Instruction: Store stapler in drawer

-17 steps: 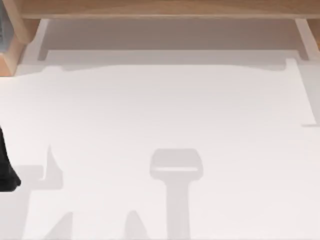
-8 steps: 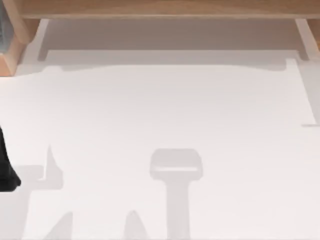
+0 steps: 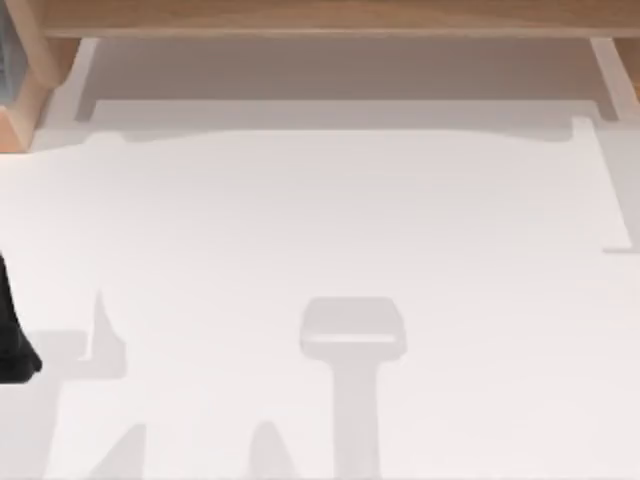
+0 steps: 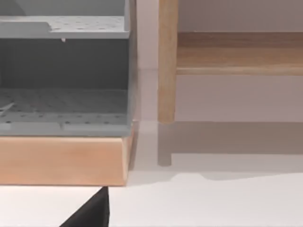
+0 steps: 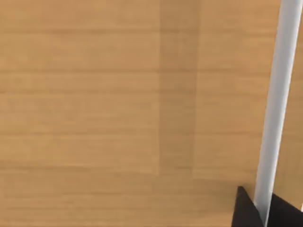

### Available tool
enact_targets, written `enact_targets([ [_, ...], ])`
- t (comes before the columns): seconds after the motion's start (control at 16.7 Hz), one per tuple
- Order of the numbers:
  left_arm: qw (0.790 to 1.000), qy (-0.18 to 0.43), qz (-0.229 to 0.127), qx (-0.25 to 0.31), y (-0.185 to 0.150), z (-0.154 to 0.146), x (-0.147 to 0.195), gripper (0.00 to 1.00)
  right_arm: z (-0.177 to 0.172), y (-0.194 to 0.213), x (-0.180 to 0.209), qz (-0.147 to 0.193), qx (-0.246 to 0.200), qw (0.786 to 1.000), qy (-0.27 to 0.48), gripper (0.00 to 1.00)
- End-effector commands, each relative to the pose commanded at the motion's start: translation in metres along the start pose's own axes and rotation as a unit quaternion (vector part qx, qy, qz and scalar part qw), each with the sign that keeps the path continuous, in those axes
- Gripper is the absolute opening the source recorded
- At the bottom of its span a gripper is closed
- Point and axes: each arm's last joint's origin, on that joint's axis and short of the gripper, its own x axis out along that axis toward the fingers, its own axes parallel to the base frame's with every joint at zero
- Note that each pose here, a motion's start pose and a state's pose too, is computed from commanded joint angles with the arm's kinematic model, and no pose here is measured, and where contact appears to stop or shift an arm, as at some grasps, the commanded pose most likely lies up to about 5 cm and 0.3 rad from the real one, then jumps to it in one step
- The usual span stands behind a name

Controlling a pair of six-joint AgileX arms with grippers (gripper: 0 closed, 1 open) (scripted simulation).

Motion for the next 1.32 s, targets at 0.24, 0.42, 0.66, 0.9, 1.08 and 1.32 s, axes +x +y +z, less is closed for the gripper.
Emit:
enact_targets([
  [0.24, 1.0, 0.0, 0.0, 0.0, 0.0, 0.0, 0.0, 1.0, 0.0, 0.0, 0.0, 0.0, 0.0, 1.0, 0.0, 0.0],
  [0.42, 1.0, 0.0, 0.0, 0.0, 0.0, 0.0, 0.0, 1.0, 0.001, 0.002, 0.006, 0.004, 0.003, 1.0, -0.005, 0.0],
  [0.66, 1.0, 0.0, 0.0, 0.0, 0.0, 0.0, 0.0, 1.0, -0.002, 0.0, 0.042, -0.001, 0.0, 1.0, -0.003, 0.0],
  [0.9, 1.0, 0.0, 0.0, 0.0, 0.0, 0.0, 0.0, 1.0, 0.0, 0.001, 0.063, 0.002, 0.003, 1.0, 0.001, 0.0],
  [1.08, 1.0, 0.0, 0.0, 0.0, 0.0, 0.0, 0.0, 1.0, -0.001, 0.001, 0.061, 0.003, 0.004, 1.0, 0.003, 0.0],
  [1.32, 1.0, 0.0, 0.0, 0.0, 0.0, 0.0, 0.0, 1.0, 0.0, 0.005, 0.081, 0.01, 0.007, 1.0, 0.001, 0.0],
])
